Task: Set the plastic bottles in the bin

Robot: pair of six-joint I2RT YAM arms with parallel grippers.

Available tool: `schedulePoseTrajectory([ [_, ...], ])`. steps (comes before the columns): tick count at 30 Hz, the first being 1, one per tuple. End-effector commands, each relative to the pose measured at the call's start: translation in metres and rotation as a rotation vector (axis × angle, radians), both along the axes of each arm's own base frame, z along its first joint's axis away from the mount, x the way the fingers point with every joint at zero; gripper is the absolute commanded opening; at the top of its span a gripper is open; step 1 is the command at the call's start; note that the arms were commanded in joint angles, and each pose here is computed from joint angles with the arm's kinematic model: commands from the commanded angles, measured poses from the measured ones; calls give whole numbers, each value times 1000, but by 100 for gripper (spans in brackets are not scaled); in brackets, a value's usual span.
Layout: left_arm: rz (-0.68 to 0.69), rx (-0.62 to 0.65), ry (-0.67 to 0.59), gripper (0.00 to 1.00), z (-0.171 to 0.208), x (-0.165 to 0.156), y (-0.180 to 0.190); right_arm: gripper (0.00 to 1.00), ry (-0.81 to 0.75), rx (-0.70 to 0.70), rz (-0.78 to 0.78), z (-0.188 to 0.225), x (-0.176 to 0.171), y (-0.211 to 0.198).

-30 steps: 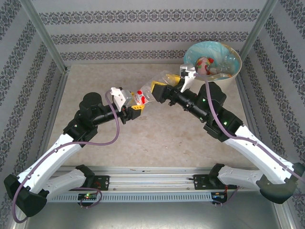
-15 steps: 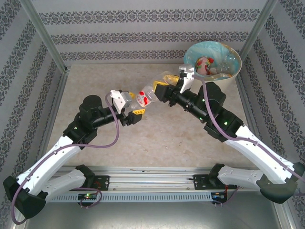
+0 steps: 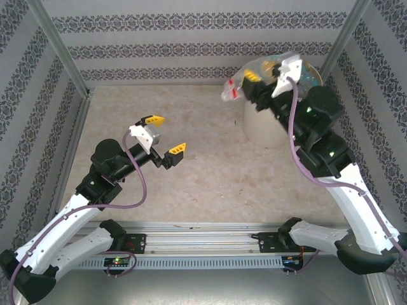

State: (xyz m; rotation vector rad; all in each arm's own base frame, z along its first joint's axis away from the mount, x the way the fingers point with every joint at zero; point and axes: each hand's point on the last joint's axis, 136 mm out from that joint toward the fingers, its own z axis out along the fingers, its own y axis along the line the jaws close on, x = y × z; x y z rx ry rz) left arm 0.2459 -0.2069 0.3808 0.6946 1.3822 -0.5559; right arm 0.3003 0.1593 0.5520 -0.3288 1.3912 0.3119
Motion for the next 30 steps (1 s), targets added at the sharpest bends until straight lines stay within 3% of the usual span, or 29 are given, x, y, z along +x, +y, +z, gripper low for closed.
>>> schedulePoseTrajectory([
  [1, 48, -26, -72, 100, 16, 2, 6, 41, -88, -174, -164, 15, 34, -31],
  [11, 53, -1, -60, 100, 9, 6, 5, 44, -1, -306, -386, -39, 159, -113],
  [14, 51, 2, -57, 100, 8, 6, 4, 46, 17, -344, -352, -72, 186, -122],
  [18, 65, 0, -59, 100, 5, 9, 5, 61, 128, -421, -315, -124, 211, -125],
  [21, 64, 1, -57, 100, 4, 9, 5, 72, 184, -413, -314, -142, 211, -127],
  [25, 68, -5, -48, 100, 2, 11, 4, 93, 158, -308, -255, -127, 186, -117],
  [30, 51, 7, -28, 100, -3, 13, -1, 94, 145, -192, -207, -101, 164, -109],
])
